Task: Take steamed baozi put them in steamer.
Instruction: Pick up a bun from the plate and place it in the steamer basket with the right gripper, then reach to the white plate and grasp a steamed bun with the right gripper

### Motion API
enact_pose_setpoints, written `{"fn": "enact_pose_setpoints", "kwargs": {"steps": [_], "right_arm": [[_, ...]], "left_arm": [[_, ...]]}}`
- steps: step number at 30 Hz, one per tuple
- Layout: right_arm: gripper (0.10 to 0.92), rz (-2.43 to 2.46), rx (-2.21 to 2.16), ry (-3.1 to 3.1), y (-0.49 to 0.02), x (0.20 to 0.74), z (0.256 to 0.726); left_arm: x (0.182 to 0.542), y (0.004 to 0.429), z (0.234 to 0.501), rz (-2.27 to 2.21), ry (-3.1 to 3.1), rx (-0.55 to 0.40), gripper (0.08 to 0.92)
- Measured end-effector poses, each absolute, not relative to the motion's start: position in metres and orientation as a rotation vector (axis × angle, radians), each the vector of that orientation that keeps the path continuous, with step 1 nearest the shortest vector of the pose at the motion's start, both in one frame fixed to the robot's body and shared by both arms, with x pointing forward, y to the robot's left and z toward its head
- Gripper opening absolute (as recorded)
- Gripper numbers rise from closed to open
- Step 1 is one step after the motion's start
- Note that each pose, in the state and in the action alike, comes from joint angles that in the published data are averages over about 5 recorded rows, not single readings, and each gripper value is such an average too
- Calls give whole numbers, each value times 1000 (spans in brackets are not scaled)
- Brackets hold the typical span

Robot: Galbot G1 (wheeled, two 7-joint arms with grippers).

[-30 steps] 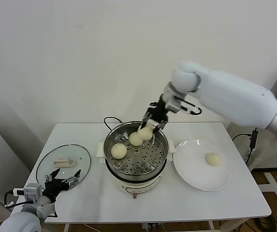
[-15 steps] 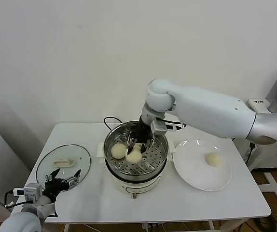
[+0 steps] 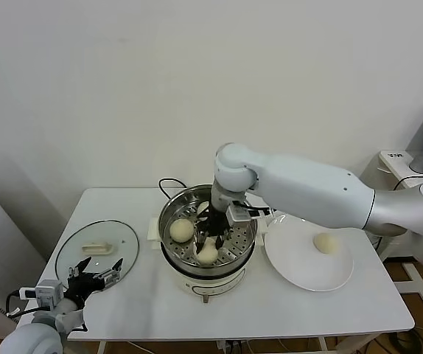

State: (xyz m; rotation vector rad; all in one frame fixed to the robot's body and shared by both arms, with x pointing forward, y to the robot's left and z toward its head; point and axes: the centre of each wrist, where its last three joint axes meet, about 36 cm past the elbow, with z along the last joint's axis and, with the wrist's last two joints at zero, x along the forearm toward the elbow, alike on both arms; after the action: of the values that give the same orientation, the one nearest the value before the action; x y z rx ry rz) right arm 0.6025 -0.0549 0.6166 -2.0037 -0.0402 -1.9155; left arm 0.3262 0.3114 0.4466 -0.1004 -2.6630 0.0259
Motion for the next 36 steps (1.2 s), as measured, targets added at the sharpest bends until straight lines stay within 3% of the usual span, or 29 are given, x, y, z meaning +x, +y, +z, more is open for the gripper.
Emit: {"fn": "enact_pose_setpoints", "kwargs": {"steps": [12,23,29,36], "right_arm": [[807,-1955,-1976,-19,-63,606,618],[823,-2122,-1913,177,-116,648,680],[823,-2236,-1969,422,-181,674,710],[823,-2355,-2102,946,-271,689,713]], "left_arm": [[326,313,447,27,-2664,-97,823],[326,316,449,22,-2665,-93,823],[325,318,450,21,-2665,-90,823],[325,318,453,23,-2669,-94,823]]}}
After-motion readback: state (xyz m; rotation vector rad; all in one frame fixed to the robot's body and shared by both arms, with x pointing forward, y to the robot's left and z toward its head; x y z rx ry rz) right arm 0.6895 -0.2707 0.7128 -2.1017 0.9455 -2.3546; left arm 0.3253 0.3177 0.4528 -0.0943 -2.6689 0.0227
